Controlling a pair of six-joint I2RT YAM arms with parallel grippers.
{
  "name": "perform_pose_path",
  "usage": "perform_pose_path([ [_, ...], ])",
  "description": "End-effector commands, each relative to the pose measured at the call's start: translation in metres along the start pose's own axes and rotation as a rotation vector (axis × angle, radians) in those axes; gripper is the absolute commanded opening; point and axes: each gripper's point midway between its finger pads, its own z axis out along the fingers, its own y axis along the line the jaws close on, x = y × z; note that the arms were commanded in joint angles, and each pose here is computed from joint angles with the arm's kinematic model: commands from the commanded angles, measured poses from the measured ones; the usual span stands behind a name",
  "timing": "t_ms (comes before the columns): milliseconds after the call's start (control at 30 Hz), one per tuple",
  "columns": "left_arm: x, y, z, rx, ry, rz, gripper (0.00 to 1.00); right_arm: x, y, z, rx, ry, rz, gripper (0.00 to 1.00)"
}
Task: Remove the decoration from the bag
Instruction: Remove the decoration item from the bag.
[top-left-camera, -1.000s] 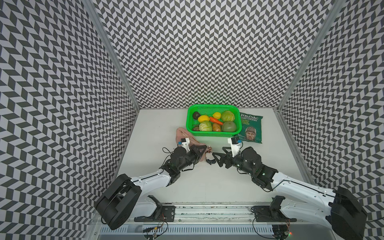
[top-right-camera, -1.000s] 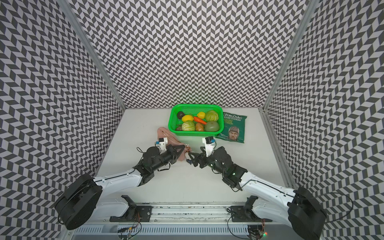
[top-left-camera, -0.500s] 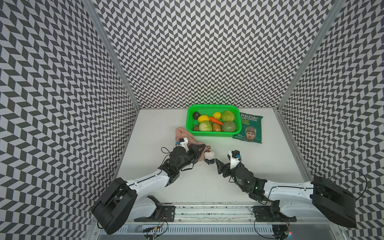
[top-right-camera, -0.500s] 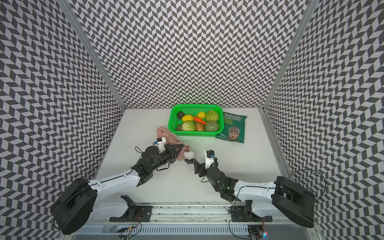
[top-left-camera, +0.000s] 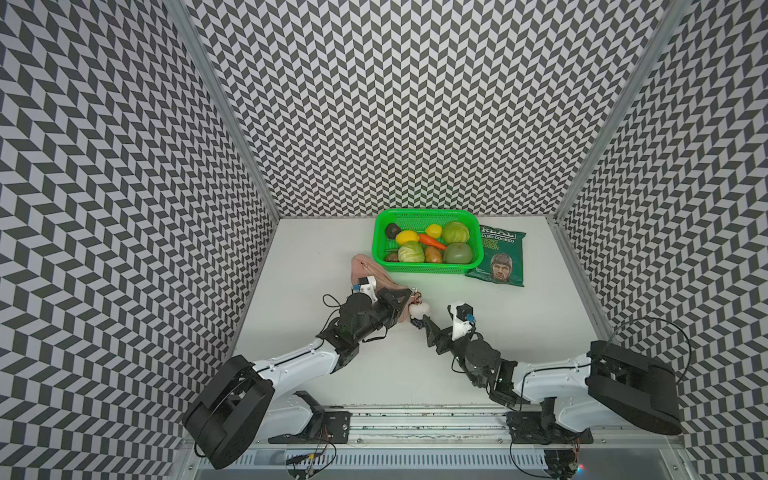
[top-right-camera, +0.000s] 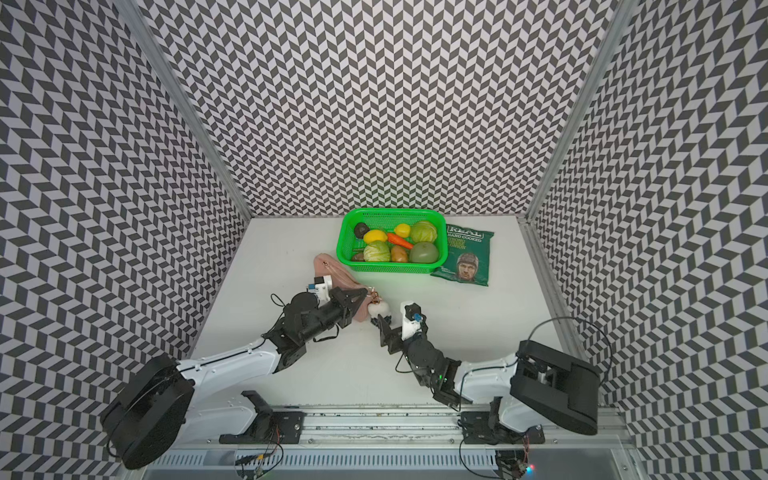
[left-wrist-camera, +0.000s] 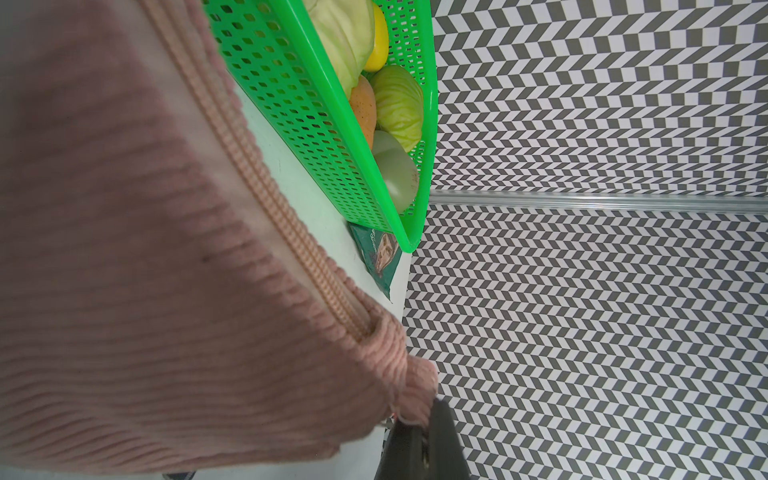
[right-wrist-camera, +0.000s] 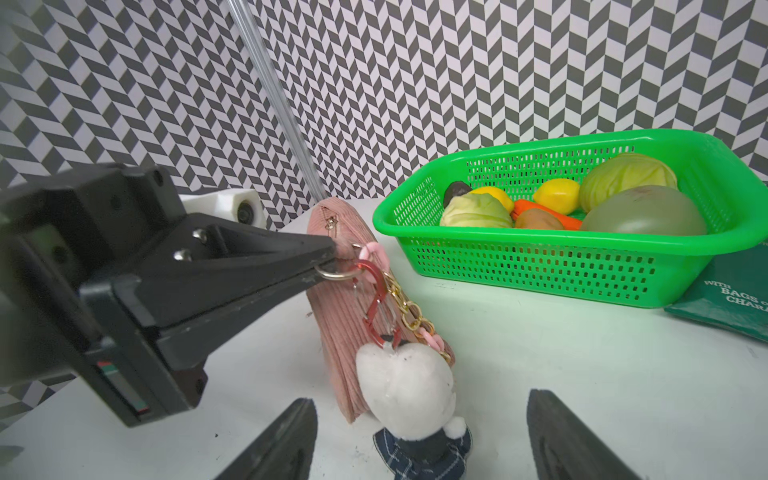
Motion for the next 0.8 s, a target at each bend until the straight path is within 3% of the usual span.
perform_pose_path([
  [0,-0.005,-0.027,0.000,0.069,-0.018,0.007,0.00,-0.020,0.011,0.007,0.002,-0.079,0.016,0.82],
  [767,-0.008,-0.031,-0.008,0.074,-0.039,-0.002,0.00,0.004,0.017,0.056,0.081,-0.089,-0.064,0.70],
])
